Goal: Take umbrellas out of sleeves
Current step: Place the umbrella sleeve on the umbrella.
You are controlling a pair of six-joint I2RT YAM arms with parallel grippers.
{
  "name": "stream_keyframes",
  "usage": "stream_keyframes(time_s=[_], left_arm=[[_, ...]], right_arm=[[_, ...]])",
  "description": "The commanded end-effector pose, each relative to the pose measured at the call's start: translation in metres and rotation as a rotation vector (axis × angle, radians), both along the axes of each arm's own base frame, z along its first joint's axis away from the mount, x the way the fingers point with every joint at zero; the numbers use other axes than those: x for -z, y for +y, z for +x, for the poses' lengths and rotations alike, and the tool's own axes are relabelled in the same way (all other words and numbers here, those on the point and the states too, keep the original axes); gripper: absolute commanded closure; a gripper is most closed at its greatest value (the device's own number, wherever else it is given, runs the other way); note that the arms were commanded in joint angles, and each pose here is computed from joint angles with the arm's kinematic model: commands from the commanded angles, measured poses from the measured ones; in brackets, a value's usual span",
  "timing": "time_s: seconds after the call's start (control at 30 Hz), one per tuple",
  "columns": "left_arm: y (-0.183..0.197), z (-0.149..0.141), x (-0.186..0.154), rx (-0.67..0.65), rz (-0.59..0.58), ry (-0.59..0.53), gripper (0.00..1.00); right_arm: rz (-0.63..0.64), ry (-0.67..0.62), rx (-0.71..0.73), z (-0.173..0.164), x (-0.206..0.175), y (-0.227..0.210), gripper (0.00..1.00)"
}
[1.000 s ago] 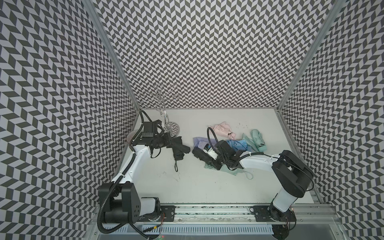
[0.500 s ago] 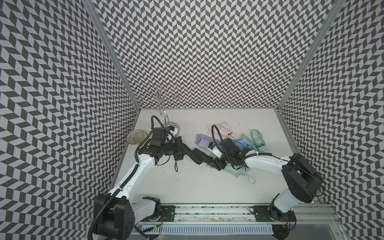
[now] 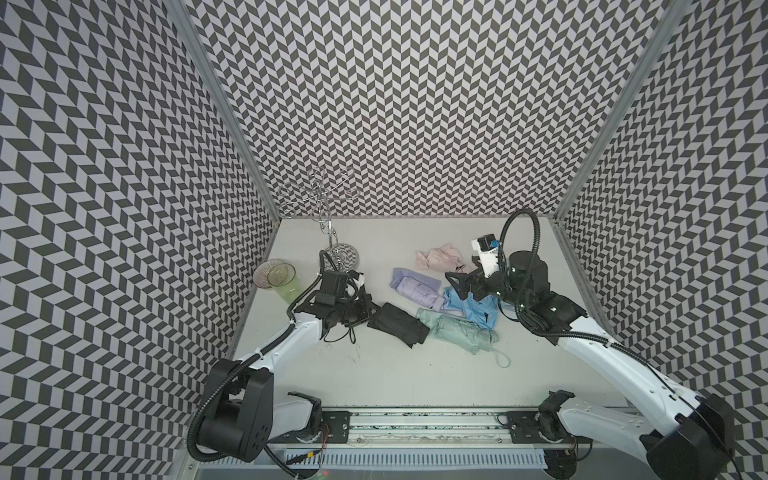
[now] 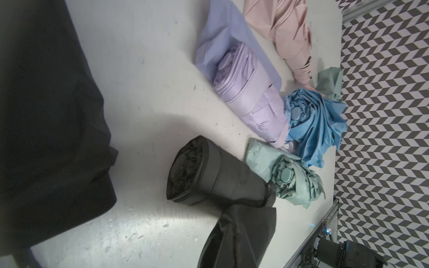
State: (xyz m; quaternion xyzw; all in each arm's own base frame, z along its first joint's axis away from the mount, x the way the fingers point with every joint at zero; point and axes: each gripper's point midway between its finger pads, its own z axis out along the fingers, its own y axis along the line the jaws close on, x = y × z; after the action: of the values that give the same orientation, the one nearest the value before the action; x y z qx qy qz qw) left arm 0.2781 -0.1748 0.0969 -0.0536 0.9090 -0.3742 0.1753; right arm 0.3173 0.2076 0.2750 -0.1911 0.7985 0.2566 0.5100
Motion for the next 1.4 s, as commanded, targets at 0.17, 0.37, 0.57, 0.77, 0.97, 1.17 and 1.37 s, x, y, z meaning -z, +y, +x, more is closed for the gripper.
stream_keyframes(time_s=[0.17,0.37,0.57,0.77,0.97,1.17,1.37], left_arm=[[-0.006,0.014,0.011,-0.022,-0.024,0.001,0.97],[-0.004,0.017,0.000,-0.013,0.010,-0.009,0.44],[-0.002,0.021,-0.037,0.006,0.034,-0.077,0.15],[0.017,0.016,-0.052,-0.005,0.156,-0.107,0.01],[0.007,0.004,-0.046,0.131,0.139,-0.109,0.04],[-0.005,0.021,-0.021,0.154,0.313,-0.066,0.03],[-0.015,0.038,-0.055,0.115,0.109,-0.159,0.00]], right_arm=[[0.043,0.168,0.090,0.013,0.008,-0.031,0.00],[0.066,0.200,0.047,0.009,0.013,-0.027,0.00],[0.100,0.287,-0.099,0.001,0.020,-0.001,0.00],[0.078,0.326,-0.138,0.000,0.021,0.026,0.00],[0.088,0.353,-0.152,0.005,0.018,0.049,0.00],[0.159,0.345,-0.150,0.012,0.007,0.056,0.00],[0.139,0.352,-0.255,-0.015,0.021,0.072,0.00]])
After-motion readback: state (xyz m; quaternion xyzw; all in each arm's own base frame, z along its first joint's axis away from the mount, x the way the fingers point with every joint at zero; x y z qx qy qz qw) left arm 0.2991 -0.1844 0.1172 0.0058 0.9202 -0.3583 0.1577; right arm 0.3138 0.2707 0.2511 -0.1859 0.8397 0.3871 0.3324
